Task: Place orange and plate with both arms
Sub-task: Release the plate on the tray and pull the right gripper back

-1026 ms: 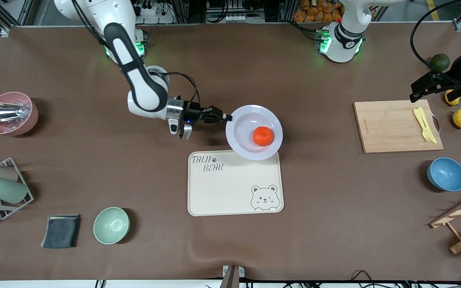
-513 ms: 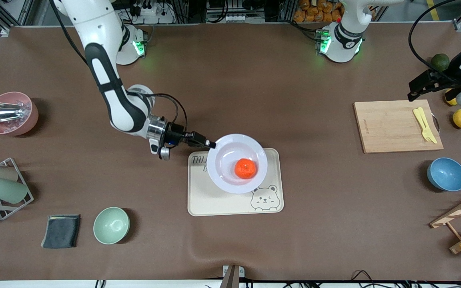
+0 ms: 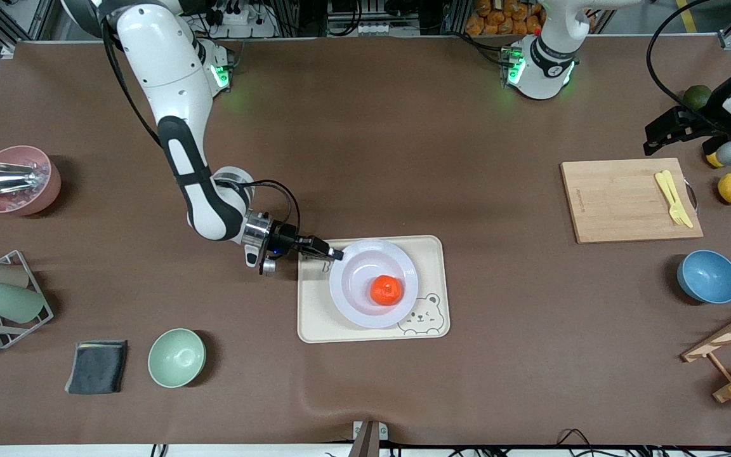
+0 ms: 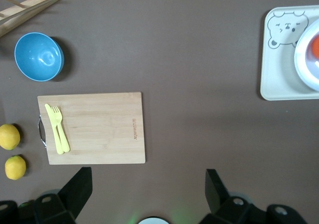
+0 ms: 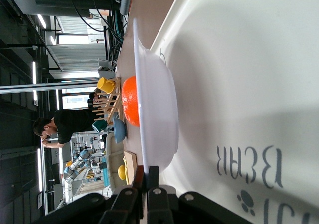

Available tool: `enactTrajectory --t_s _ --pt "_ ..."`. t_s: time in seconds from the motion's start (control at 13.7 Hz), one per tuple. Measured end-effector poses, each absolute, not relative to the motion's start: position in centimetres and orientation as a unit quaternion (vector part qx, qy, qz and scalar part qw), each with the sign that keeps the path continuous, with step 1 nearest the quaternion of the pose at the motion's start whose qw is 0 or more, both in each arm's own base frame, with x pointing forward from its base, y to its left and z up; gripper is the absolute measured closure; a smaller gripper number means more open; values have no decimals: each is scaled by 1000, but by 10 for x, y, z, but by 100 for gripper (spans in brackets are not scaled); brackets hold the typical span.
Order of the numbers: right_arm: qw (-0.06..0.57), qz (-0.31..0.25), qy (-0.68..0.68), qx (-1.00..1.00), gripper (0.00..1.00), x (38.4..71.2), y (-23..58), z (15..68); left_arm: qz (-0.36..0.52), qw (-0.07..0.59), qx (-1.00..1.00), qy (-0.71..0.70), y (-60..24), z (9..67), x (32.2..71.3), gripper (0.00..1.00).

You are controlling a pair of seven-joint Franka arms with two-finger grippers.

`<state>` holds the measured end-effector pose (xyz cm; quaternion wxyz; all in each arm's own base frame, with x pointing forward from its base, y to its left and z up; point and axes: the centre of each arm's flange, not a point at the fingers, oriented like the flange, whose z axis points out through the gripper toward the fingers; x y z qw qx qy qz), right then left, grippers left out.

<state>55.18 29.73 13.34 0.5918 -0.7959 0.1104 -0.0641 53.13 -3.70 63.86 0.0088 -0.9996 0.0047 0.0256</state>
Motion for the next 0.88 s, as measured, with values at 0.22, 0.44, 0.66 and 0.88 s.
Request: enactTrajectory --t_s 0.22,0.44,0.66,0.88 --pt "588 -68 115 -798 95 559 293 124 32 13 -999 6 -35 638 530 0" --pt "587 -76 114 -798 66 567 284 126 32 13 -999 6 -35 638 530 0" --pt "567 -82 78 -816 33 583 264 133 31 13 -999 6 -35 638 530 0" --pt "538 -78 52 -838 1 607 236 151 27 13 -1000 6 -35 642 530 0"
